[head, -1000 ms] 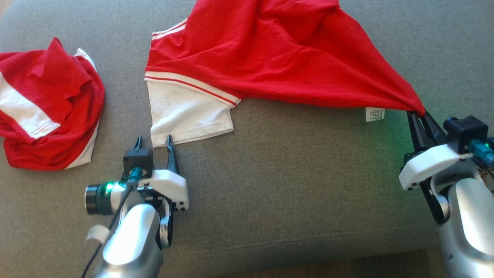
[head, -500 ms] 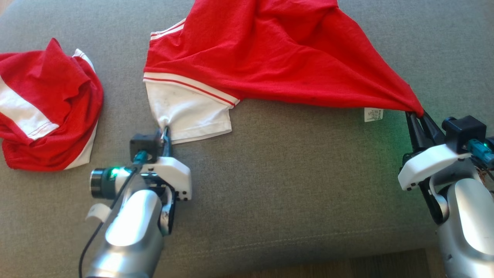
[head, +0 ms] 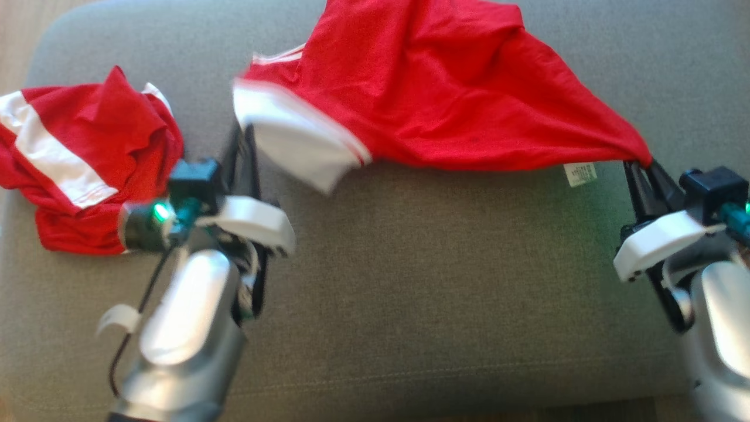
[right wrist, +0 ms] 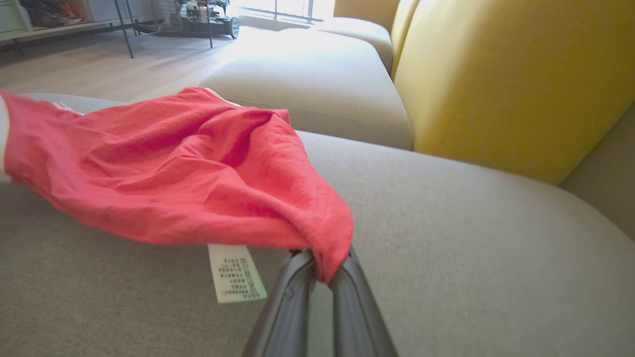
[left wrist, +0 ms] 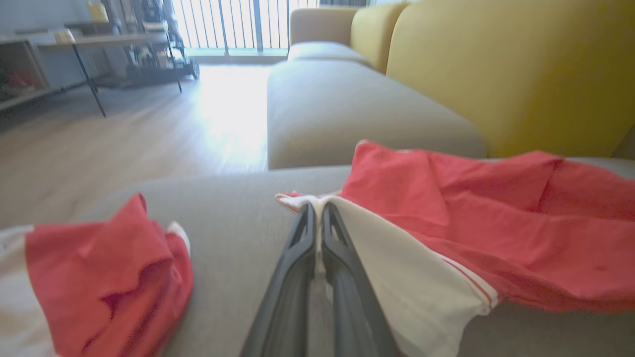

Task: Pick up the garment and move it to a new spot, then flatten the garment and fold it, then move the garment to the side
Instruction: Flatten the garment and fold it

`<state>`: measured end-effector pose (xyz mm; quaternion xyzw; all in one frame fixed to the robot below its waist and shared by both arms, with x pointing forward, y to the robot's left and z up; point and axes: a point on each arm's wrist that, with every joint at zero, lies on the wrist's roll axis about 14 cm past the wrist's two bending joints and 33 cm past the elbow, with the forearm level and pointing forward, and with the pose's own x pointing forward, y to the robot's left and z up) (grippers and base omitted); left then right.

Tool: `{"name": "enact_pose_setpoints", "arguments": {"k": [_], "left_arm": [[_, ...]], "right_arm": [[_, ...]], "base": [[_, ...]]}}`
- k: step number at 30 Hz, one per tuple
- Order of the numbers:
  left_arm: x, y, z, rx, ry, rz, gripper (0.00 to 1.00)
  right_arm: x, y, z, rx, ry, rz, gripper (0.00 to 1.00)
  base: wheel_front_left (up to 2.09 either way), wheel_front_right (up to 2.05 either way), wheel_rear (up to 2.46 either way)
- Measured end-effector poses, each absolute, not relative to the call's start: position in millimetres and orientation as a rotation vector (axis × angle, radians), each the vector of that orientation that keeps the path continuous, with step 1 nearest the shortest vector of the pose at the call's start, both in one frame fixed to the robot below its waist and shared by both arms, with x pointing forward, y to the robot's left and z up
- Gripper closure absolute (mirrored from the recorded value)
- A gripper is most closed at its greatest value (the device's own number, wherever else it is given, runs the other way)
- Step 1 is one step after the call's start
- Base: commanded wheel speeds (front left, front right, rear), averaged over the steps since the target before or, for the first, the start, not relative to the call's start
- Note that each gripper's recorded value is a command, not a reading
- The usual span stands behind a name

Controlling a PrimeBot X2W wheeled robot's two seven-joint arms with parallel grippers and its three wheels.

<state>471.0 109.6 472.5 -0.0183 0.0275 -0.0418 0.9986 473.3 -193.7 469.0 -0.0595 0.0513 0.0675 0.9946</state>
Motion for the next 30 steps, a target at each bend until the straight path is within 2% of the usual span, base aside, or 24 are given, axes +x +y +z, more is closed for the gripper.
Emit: {"name": "enact_pose_setpoints", "arguments": {"k": [4, 10, 15, 21, 25, 30], "left_arm": [[474.8, 120.0, 549.4, 0.024, -0.189, -0.071, 1.0], [464.6, 118.8, 643.6, -0.003, -0.454, -0.075, 1.0], [443.4, 123.8, 716.0, -0.074, -0.641, -0.072, 1.0], [404.5, 136.4, 774.7, -0.165, -0.79, -0.058, 1.0], [381.8, 138.8, 792.1, -0.188, -0.823, -0.067, 1.0], [389.3, 144.8, 781.7, -0.154, -0.746, -0.053, 1.0]], "right_arm": [[488.5, -190.2, 510.5, -0.204, 0.006, 0.183, 1.0], [505.8, -181.1, 620.7, -0.29, -0.248, 0.217, 1.0], [488.7, -181.2, 684.0, -0.337, -0.389, 0.213, 1.0], [453.8, -190.2, 744.2, -0.397, -0.521, 0.159, 1.0], [430.3, -194.8, 760.2, -0.398, -0.54, 0.133, 1.0], [433.0, -199.0, 730.2, -0.335, -0.356, 0.143, 1.0]], "base": [[0.0, 0.0, 0.0], [0.0, 0.0, 0.0], [0.0, 0.0, 0.0], [0.0, 0.0, 0.0], [0.0, 0.0, 0.0], [0.0, 0.0, 0.0]]}}
